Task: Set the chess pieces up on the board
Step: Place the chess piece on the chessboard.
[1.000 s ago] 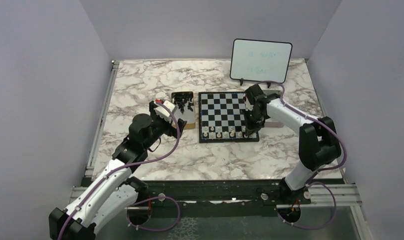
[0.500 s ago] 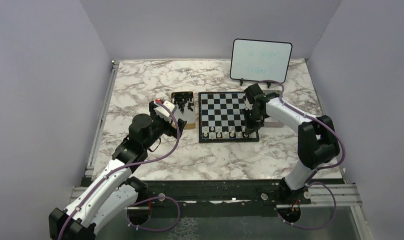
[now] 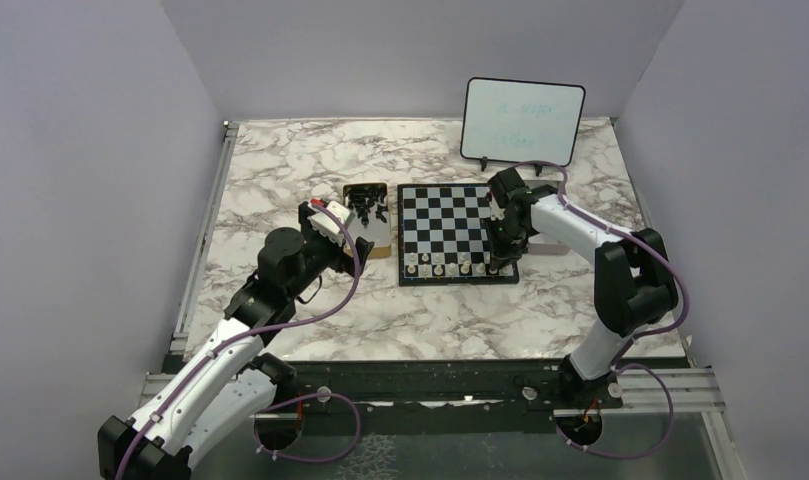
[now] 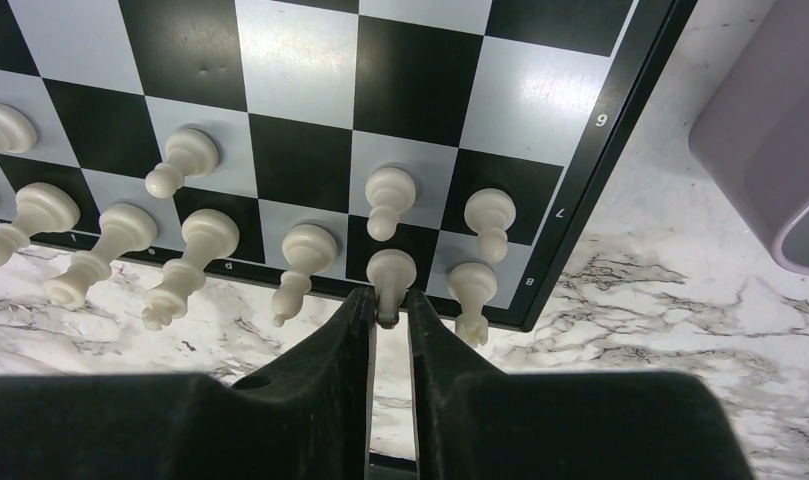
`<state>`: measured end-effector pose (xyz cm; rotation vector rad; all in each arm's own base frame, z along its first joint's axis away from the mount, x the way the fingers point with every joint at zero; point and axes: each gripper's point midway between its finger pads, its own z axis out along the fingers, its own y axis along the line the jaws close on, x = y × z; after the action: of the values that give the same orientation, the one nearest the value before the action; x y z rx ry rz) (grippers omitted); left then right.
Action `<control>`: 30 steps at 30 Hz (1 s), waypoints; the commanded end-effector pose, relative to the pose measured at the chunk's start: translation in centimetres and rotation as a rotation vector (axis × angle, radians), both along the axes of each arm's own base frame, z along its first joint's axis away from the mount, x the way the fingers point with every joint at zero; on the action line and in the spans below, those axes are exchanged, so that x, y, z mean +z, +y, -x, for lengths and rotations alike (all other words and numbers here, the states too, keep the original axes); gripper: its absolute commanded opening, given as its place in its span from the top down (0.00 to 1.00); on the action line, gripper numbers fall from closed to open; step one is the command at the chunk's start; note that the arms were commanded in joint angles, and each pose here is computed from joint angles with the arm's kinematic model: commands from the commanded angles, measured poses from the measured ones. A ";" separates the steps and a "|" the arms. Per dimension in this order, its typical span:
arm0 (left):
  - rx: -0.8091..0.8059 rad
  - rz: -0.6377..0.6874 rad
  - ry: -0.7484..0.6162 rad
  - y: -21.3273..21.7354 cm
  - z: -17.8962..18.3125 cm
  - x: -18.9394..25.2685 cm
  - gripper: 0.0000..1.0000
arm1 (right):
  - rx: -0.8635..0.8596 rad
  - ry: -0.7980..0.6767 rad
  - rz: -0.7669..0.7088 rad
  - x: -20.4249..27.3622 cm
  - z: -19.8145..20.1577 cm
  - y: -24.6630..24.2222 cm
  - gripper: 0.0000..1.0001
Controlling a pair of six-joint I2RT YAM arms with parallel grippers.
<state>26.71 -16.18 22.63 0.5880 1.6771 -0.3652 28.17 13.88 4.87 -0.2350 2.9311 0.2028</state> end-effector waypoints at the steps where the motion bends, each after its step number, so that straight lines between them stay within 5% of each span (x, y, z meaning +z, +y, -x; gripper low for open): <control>1: 0.012 0.002 -0.028 0.3 0.0 0.7 0.01 | 0.004 -0.028 -0.016 0.4 -0.9 0.7 0.77; 30: -0.002 0.000 -0.027 0.1 0.1 0.6 0.01 | -0.010 -0.063 -0.050 1.8 -1.3 1.2 0.78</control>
<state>26.68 -16.14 22.75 0.5927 1.6706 -0.3610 28.55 14.15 5.22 -0.2221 2.9193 0.2157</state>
